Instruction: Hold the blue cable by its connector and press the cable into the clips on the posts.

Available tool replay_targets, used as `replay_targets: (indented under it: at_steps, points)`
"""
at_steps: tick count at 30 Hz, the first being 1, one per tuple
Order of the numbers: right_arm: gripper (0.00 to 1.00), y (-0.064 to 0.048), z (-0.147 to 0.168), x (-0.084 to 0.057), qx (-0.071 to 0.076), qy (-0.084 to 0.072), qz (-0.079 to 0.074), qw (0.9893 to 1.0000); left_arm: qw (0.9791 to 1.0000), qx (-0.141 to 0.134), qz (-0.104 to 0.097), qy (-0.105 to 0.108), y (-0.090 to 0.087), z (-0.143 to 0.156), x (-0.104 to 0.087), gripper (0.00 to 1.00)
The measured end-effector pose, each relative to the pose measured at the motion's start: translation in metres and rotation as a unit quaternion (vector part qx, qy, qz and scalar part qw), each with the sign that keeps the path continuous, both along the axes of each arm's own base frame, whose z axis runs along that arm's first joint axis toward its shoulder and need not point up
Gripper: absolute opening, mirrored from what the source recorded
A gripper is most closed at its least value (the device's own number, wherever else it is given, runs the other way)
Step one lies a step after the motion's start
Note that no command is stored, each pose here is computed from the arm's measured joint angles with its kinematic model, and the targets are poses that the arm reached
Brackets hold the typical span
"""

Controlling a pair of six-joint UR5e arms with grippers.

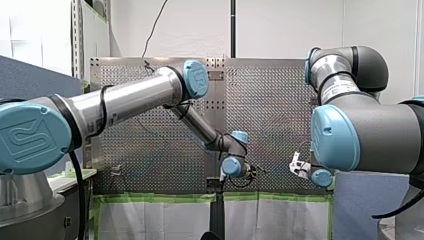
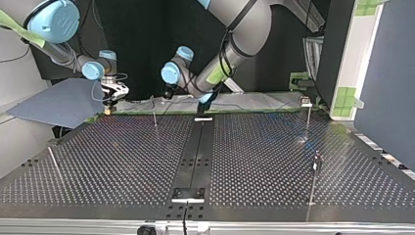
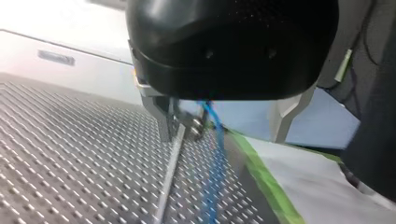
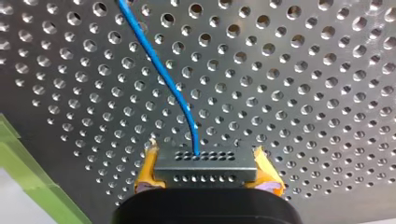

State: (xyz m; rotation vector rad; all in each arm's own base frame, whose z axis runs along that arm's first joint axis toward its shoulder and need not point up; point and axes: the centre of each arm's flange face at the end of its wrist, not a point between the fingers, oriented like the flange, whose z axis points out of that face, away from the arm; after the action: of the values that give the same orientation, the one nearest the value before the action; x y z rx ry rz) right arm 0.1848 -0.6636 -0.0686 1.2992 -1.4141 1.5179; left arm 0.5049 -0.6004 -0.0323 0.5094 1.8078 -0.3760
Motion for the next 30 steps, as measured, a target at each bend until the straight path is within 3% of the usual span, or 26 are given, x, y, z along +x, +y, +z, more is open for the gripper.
replay_targets:
  at_steps: [10, 19, 30]
  points:
    - [0.0, 0.004, -0.003, 0.005, 0.012, 0.001, 0.002, 0.9999, 0.9998, -0.01, -0.015, -0.012, -0.01, 0.033, -0.029, 1.0]
    - [0.0, 0.006, -0.004, 0.009, 0.015, 0.0, 0.005, 0.9999, 0.9997, -0.013, -0.021, 0.001, -0.008, 0.04, -0.056, 1.0]
    - [0.0, 0.006, -0.004, 0.011, 0.014, -0.002, 0.007, 0.9999, 0.999, -0.041, 0.012, 0.013, 0.0, 0.007, -0.073, 1.0]
